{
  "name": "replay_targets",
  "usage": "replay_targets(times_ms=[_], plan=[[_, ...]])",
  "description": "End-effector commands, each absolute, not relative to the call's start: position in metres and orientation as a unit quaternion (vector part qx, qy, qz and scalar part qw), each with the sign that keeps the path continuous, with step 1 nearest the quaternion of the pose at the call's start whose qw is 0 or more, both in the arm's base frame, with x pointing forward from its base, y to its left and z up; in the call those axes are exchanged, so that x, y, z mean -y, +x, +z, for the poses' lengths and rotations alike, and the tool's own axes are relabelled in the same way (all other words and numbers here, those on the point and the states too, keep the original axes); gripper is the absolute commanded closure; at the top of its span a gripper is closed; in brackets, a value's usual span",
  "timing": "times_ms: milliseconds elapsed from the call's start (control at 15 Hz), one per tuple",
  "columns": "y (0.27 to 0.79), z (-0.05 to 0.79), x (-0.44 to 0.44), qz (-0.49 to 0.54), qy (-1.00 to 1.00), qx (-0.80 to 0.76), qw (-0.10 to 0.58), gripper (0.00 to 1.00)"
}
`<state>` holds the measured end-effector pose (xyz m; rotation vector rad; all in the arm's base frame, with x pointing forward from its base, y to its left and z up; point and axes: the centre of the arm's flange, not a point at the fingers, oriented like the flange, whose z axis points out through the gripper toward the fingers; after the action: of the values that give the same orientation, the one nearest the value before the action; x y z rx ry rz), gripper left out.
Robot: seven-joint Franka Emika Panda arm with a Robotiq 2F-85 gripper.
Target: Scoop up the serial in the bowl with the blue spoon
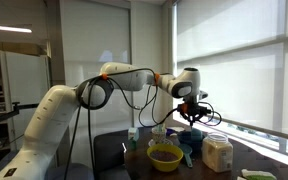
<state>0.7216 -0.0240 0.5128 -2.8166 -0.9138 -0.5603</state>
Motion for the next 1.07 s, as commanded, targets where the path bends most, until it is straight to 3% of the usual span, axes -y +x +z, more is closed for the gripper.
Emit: replay_targets(times_ms=[0, 867, 1000], plan=[[0.695, 0.53, 0.005, -0.192, -0.912, 0.362, -0.013, 0.98], [0.663, 0.567, -0.074, -0.241, -0.787, 0.493, -0.283, 0.98], [0.656, 0.595, -0.048, -0.249, -0.834, 0.454, -0.192, 0.98]])
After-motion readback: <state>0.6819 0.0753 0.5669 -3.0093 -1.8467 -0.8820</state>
